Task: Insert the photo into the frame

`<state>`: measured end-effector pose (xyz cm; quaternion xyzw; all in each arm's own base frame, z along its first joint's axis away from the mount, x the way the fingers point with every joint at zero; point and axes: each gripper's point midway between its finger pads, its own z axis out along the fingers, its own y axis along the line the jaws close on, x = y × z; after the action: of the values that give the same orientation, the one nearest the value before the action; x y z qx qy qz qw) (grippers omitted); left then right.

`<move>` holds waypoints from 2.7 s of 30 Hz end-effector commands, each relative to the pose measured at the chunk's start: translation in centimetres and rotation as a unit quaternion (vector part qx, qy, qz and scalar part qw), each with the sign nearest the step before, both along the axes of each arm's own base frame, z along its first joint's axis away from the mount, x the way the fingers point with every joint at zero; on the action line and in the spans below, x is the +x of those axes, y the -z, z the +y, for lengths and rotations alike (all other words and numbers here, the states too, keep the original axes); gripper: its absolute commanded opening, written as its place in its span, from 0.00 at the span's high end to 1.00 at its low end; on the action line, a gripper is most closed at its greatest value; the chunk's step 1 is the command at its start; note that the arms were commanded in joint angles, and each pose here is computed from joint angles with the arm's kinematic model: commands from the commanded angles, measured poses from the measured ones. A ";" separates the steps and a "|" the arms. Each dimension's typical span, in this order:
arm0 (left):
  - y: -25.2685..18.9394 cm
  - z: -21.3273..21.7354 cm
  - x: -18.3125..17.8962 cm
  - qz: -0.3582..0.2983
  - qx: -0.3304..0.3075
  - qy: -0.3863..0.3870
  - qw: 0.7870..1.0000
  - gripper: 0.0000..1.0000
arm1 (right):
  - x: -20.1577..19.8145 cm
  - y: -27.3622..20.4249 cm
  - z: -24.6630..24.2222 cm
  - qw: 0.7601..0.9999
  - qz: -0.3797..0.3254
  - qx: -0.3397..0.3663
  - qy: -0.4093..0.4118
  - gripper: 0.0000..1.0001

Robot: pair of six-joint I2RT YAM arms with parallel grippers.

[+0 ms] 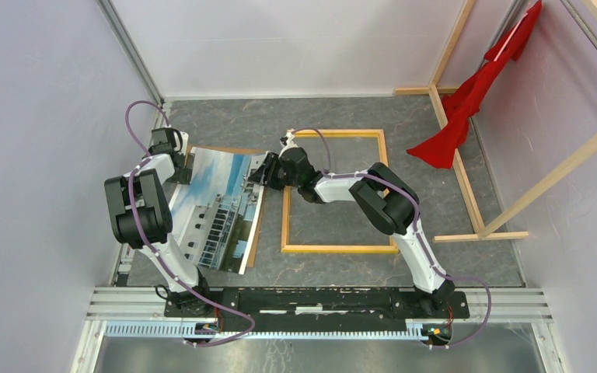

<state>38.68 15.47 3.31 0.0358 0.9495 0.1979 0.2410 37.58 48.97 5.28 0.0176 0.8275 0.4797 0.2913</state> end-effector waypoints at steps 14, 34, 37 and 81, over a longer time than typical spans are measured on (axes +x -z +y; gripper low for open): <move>-2.3 -0.9 -2.9 0.034 -0.080 0.022 0.996 0.00 | 0.4 -19.3 -3.3 0.976 -0.203 -0.063 -0.043 1.00; -5.7 -0.5 -3.3 -0.002 -0.074 -0.006 0.997 0.00 | -2.6 -31.8 -34.4 0.897 -0.254 -0.327 0.154 1.00; -5.3 -0.8 -3.4 0.004 -0.081 -0.007 0.997 0.00 | -4.0 -34.2 -39.3 0.851 -0.264 -0.393 0.227 1.00; -4.7 -1.1 -4.2 -0.009 -0.078 -0.008 0.997 0.00 | -7.1 -12.9 -19.9 0.955 -0.035 -0.296 0.004 1.00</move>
<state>33.80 14.21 6.40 0.0255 0.9695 0.1179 0.2132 29.48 26.05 15.21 -0.1552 0.9423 0.0632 0.2897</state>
